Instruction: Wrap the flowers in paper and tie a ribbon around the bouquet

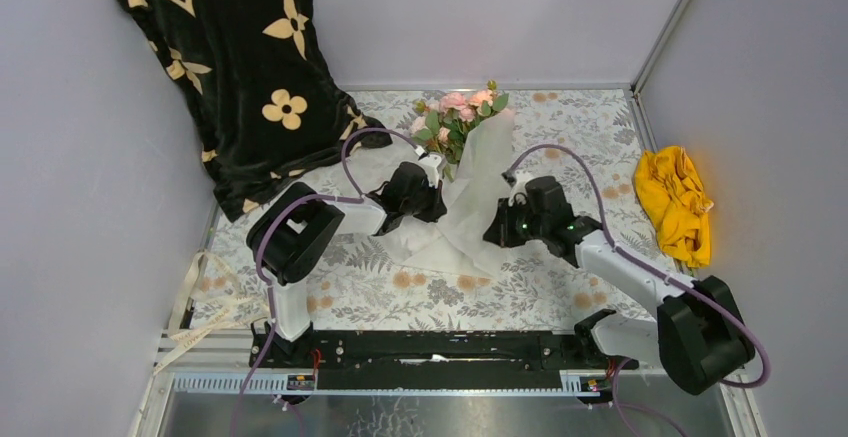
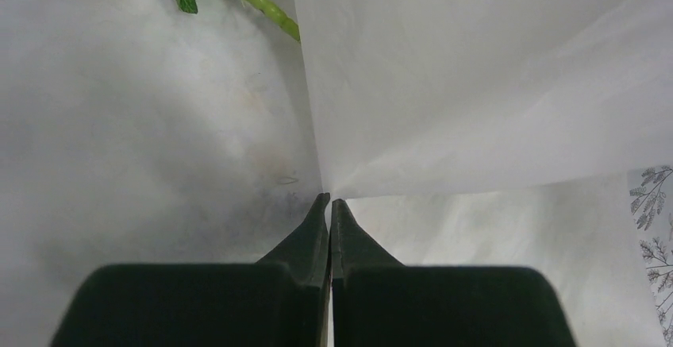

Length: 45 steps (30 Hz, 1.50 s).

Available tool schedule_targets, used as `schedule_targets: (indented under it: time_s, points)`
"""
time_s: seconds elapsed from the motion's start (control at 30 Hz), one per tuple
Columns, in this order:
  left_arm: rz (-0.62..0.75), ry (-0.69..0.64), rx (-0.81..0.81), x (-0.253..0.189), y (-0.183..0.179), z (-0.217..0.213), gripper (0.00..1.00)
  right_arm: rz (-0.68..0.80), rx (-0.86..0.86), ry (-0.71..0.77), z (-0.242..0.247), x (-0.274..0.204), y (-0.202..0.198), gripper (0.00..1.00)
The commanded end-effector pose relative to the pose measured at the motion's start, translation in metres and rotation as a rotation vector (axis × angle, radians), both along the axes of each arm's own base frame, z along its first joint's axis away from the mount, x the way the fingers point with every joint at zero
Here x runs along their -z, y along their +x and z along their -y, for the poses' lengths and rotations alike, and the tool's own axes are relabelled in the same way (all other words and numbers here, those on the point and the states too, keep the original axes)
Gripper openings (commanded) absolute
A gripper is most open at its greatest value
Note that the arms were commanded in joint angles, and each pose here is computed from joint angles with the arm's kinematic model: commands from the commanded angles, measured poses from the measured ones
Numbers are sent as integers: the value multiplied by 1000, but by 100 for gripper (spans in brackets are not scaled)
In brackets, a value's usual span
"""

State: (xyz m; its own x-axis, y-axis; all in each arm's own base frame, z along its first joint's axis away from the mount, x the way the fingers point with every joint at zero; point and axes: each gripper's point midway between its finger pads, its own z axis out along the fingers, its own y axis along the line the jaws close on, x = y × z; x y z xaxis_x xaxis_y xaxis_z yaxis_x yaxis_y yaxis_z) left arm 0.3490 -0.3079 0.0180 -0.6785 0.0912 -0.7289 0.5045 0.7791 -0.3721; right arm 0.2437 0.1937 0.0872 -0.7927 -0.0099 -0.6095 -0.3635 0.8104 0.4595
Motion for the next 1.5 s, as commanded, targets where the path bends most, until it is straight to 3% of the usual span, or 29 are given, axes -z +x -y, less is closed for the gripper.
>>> schedule_targets:
  time_s: [0.0,0.23,0.4,0.5,0.57,0.63,0.77,0.9,0.97,1.1,1.2,1.47]
  points:
    - [-5,34,-48,7,3,-13,0,-103,-119,162,-46,5,-27,0]
    - [11,33,-52,1,9,-14,0,-252,-164,131,-54,53,-57,0]
    - [20,23,-43,-11,12,-10,2,-285,-118,79,-46,77,-57,0]
    - [8,35,-12,-33,12,-7,43,-289,-91,54,-46,82,-50,0]
    - [-29,56,-23,-53,15,-12,59,-286,-63,25,-42,83,-45,0]
    - [-112,101,-78,-68,15,-31,67,-280,-35,-4,-38,83,-40,0]
    - [-276,200,-301,-91,18,-110,70,-271,-2,-35,-31,82,-38,0]
    - [-611,274,-513,-70,-12,-195,68,-260,-6,-36,-30,81,-38,0]
    - [-671,261,-557,-60,-27,-211,66,-252,-10,-33,-32,80,-36,0]
    - [-646,87,-584,-52,-39,-197,77,-241,-12,-40,-34,76,-30,0]
    - [-707,-21,-590,-43,-51,-183,86,-227,-10,-32,-35,71,-27,0]
    - [-810,-162,-625,-7,-86,-166,90,-209,12,-26,-35,68,-25,0]
